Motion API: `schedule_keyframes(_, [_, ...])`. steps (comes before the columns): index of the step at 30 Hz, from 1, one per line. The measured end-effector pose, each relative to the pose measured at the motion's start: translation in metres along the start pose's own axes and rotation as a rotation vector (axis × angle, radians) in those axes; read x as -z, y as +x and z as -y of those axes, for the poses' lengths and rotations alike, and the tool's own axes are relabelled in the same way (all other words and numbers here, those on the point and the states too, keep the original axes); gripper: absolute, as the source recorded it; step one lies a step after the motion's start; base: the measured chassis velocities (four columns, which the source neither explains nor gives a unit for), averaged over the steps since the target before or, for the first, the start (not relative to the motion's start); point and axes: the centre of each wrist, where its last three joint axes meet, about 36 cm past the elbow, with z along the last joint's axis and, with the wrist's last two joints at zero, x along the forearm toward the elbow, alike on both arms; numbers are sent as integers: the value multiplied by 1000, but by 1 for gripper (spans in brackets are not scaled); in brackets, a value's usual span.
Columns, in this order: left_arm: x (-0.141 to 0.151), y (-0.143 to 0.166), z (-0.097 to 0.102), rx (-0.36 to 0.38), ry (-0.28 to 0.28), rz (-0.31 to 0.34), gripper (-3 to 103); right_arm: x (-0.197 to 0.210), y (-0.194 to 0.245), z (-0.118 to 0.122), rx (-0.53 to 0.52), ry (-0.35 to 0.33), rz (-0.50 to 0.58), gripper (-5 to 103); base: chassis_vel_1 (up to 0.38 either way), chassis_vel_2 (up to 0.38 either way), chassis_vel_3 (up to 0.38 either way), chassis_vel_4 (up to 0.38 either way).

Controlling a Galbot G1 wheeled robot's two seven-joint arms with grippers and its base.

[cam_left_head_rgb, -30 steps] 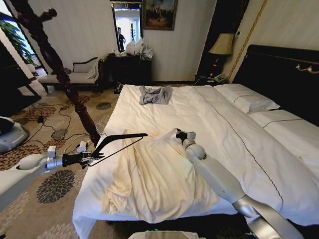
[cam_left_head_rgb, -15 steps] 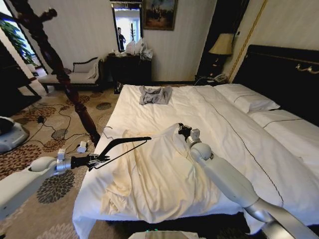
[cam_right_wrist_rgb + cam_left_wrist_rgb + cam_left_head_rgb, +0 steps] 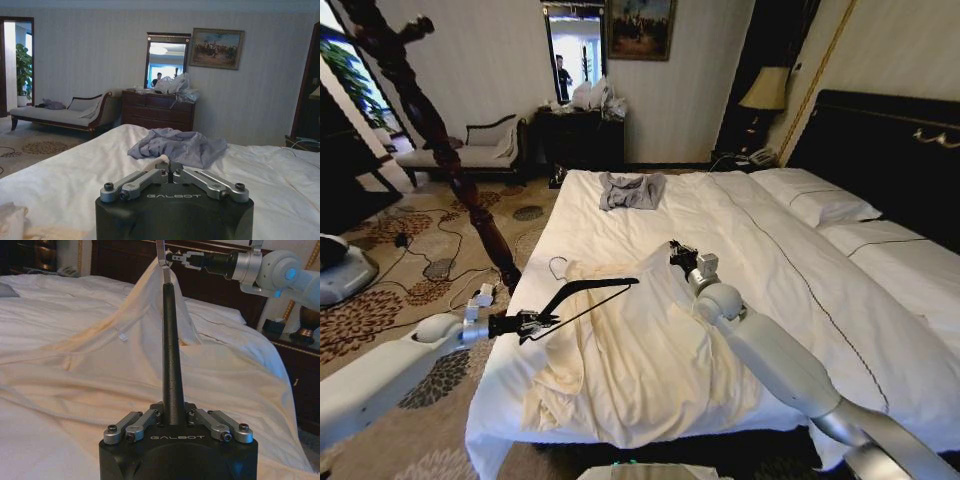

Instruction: Pick up the clothes from the bed and hang them on the clothes hanger.

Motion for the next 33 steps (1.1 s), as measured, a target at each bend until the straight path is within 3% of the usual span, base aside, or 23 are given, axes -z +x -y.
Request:
schedule_keyframes(6, [5,-25,-12,-17,22,8,18,9,5,-1,7,-14,14,0,0,0,0,0])
schedule_keyframes(17, [35,-67,-38,-55,-23,-13,18,15,20,-7,30,-27,24,0,0,0,0,0])
schedule_keyframes(33, [49,-109,-49,-124,-15,-91,18,21,33,-20,67,-25,32,0,0,0,0,0])
